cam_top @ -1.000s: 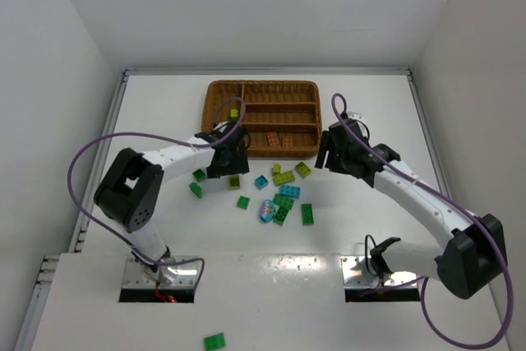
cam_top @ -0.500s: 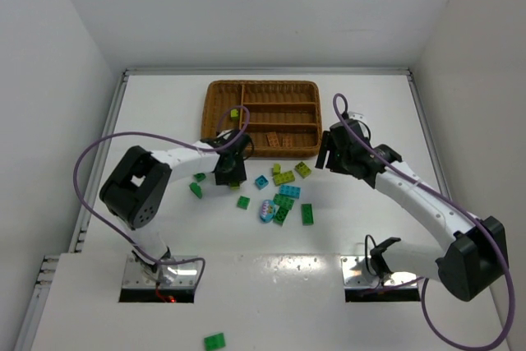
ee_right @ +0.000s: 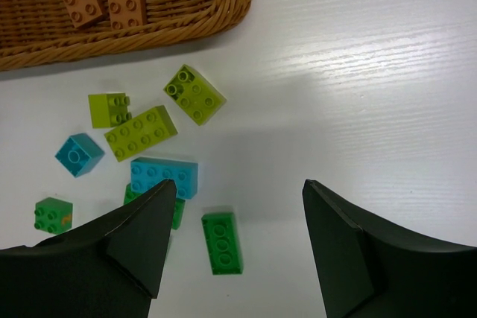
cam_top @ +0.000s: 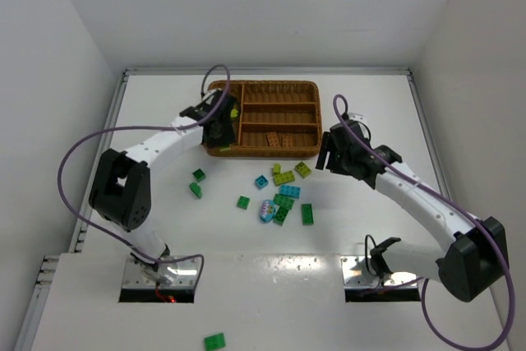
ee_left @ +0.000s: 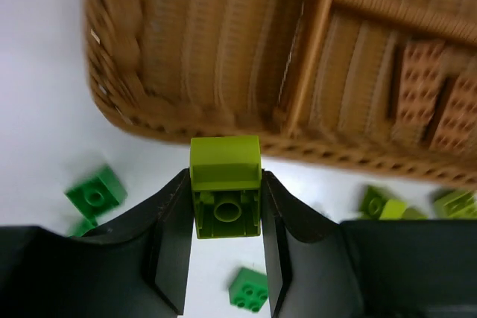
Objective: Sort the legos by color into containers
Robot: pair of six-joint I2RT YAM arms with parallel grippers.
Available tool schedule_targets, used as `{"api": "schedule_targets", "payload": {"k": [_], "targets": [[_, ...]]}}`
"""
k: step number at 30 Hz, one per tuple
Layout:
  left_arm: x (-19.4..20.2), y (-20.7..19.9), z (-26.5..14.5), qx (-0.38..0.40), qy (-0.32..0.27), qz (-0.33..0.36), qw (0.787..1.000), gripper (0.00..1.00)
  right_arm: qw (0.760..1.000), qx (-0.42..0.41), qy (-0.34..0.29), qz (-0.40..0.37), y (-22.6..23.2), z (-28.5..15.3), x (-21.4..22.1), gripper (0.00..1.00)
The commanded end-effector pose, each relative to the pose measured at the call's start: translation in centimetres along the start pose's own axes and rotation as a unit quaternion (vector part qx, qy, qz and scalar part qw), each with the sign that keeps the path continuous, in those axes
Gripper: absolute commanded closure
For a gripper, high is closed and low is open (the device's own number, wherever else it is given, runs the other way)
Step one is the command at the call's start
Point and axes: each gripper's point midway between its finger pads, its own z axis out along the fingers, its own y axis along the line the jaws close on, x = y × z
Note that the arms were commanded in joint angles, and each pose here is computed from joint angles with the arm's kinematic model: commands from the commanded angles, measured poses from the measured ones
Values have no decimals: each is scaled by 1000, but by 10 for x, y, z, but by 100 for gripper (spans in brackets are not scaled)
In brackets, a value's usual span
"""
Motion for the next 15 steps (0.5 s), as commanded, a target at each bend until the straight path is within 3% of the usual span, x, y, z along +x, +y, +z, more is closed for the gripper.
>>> {"api": "schedule_targets", "payload": {"k": [1, 6, 8, 9, 10, 15], "targets": [[-36, 5, 0, -10, -26, 1, 1000, 74, 1000, -3, 0, -2, 0, -2, 4, 30], [-78, 4, 28, -10, -31, -30, 999, 70, 1000, -3, 1, -2, 0, -4, 2, 30], [-83, 1, 46, -10, -21, -33, 999, 48, 1000, -3, 1, -2, 0, -4, 2, 30], [-91, -6, 43, -2, -24, -35, 999, 27, 1000, 0, 5, -3, -1, -4, 4, 30], [-95, -10, 39, 6, -23, -36, 999, 22, 1000, -3, 0, -2, 1, -6, 0, 30], [-86, -28, 8, 27, -40, 6, 999, 21, 1000, -7, 13, -9, 0, -5, 7, 30]]}}
